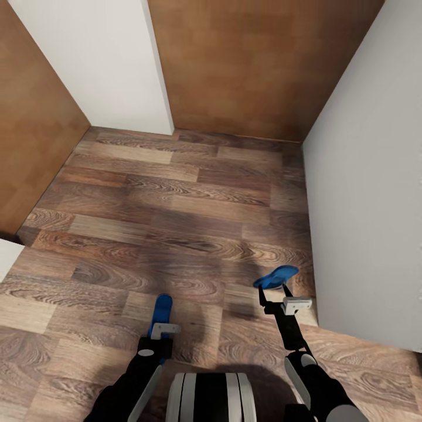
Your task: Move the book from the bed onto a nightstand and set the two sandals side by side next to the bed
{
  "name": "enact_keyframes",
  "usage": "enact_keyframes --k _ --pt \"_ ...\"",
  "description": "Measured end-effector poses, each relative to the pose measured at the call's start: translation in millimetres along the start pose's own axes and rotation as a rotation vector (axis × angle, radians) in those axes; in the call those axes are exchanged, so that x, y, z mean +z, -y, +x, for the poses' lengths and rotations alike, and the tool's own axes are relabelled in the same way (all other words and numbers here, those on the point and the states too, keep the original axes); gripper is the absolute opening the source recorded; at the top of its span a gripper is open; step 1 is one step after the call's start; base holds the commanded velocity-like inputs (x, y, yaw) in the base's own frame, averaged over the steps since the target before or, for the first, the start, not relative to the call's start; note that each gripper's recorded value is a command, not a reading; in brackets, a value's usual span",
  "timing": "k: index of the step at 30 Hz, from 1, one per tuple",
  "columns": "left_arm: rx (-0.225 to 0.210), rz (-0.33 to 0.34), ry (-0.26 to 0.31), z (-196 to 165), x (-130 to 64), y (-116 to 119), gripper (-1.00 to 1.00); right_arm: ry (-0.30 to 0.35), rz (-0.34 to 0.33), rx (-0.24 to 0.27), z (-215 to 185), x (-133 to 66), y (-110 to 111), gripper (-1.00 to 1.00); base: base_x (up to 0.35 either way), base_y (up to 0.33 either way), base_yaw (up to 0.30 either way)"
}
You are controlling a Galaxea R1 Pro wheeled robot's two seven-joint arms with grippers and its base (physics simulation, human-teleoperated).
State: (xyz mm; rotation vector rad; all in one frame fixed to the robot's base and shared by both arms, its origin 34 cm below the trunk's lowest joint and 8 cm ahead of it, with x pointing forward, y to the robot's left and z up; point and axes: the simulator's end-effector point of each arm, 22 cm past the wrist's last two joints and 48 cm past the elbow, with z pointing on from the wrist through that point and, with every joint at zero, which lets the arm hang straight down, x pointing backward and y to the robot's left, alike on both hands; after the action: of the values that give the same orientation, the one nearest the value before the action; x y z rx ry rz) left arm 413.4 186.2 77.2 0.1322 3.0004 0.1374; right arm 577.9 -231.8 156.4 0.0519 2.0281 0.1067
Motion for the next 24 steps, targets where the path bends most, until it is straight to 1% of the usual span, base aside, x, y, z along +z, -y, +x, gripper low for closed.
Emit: enact_keyframes --k 5,24 --pt "-0.002 -0.001 0.020 -9 -6.1 -1 -1.00 0.005 0.003 0.003 -6 -1.3 0 -1.00 0.000 0.000 0.000" --pt "-0.008 -0.002 0.101 -45 -31.6 -5 -1.00 0.081 -0.004 -0.001 -53 1.2 -4 -1.00 0.000 0.000 0.000"
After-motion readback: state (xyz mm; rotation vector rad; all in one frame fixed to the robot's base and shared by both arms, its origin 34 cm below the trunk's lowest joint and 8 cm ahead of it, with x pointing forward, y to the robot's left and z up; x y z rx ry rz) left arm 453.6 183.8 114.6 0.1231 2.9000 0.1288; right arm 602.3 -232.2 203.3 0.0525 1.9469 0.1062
